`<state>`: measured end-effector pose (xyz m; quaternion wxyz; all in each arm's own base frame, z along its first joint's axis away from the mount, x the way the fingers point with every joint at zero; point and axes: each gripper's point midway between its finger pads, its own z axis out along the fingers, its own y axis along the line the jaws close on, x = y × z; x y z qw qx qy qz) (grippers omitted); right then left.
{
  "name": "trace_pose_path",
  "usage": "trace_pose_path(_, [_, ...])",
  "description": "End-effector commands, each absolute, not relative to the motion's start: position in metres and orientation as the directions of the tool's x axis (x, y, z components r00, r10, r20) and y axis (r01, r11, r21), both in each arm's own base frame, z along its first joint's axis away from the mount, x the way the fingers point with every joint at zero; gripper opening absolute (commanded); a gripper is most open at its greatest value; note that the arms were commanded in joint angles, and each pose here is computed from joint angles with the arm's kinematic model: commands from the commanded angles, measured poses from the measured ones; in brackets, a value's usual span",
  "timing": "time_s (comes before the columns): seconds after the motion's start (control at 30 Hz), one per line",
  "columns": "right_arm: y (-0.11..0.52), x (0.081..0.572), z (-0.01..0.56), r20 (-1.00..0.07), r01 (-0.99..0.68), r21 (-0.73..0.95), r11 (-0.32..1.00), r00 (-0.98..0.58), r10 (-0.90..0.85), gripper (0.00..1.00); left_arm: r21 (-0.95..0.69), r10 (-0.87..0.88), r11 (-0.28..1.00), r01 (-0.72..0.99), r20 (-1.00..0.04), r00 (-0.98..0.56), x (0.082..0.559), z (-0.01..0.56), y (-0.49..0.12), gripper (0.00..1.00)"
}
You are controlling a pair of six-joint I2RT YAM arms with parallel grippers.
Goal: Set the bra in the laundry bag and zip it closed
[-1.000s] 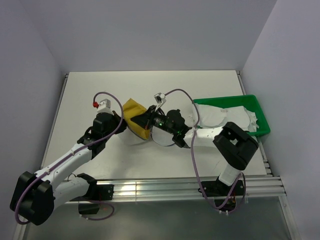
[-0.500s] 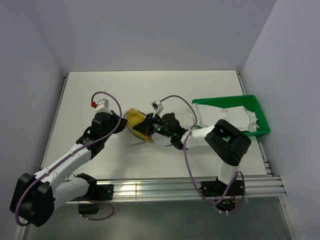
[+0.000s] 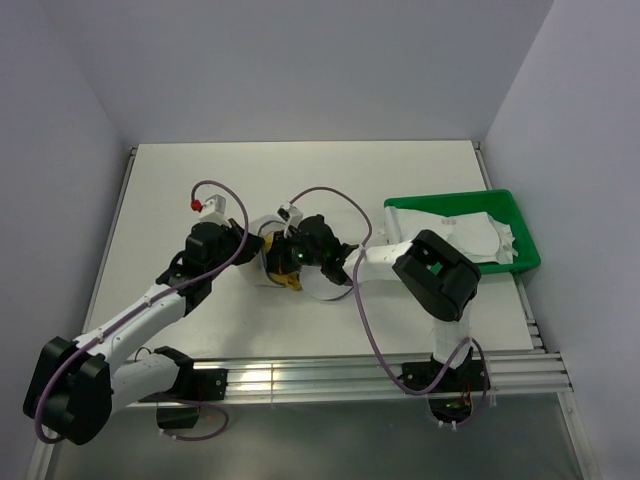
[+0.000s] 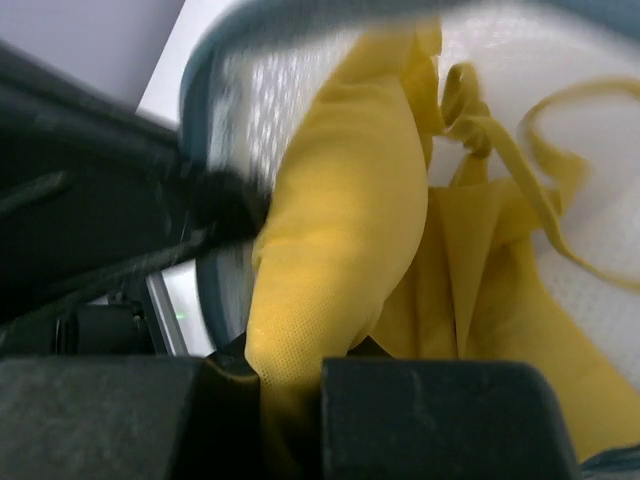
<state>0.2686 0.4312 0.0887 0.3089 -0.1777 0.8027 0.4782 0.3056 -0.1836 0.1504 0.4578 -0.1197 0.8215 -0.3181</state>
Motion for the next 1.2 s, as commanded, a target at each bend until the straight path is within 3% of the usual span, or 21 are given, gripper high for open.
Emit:
trace_pose_path(0.0, [0.445,0.279,0.115,-0.702,-0.618,0.642,0.454,-0.712,0.024,0.0,-0.673,-0.479,0.702,0.231,-0.687,-0.546,0.299,0.18,-0.206,0.0])
trace_pose_path(0.13, [0.428,0.329,0.135,-0.674,-0.435,0.678,0.592,-0.689,0.265,0.0,-0.703,-0.489,0.674,0.227,-0.655,-0.576,0.28,0.18,-0.205,0.0])
trace_pose_path(0.33, [0.41,0.367,0.154,-0.592,-0.202,0.754,0.625,-0.62,0.514,0.0,-0.741,-0.491,0.659,0.129,-0.554,-0.673,0.257,0.165,-0.204,0.0])
trace_pose_path(0.43, [0.408,0.375,0.144,-0.547,-0.106,0.77,0.629,-0.616,0.566,0.0,-0.763,-0.487,0.638,0.106,-0.506,-0.711,0.249,0.164,-0.208,0.0])
trace_pose_path(0.67, [0.391,0.4,0.12,-0.604,0.007,0.698,0.716,-0.53,0.595,0.0,-0.807,-0.516,0.586,0.069,-0.437,-0.737,0.244,0.18,-0.214,0.0])
trace_pose_path(0.77, [0.389,0.397,0.118,-0.617,-0.012,0.691,0.723,-0.531,0.581,0.13,-0.828,-0.546,0.558,0.064,-0.423,-0.723,0.25,0.193,-0.217,0.0])
trace_pose_path(0.8, [0.39,0.391,0.113,-0.615,-0.024,0.686,0.728,-0.554,0.561,0.32,-0.83,-0.554,0.555,0.062,-0.424,-0.716,0.253,0.195,-0.217,0.0])
trace_pose_path(0.87, [0.385,0.384,0.12,-0.638,-0.057,0.666,0.744,-0.561,0.528,0.5,-0.821,-0.578,0.57,0.038,-0.434,-0.691,0.263,0.193,-0.212,0.0])
trace_pose_path(0.9, [0.383,0.377,0.116,-0.643,-0.073,0.653,0.754,-0.58,0.5,0.64,-0.82,-0.586,0.571,0.039,-0.44,-0.68,0.267,0.194,-0.211,0.0])
trace_pose_path(0.97, [0.376,0.37,0.128,-0.68,-0.123,0.614,0.779,-0.584,0.444,0.73,-0.814,-0.608,0.581,0.021,-0.451,-0.654,0.276,0.19,-0.203,0.0])
trace_pose_path(1.0, [0.373,0.367,0.131,-0.691,-0.137,0.598,0.79,-0.588,0.421,0.82,-0.814,-0.614,0.581,0.019,-0.454,-0.646,0.279,0.19,-0.2,0.0])
trace_pose_path(1.17, [0.36,0.341,0.148,-0.737,-0.266,0.485,0.833,-0.638,0.226,0.95,-0.78,-0.628,0.625,0.018,-0.516,-0.583,0.295,0.195,-0.181,0.0])
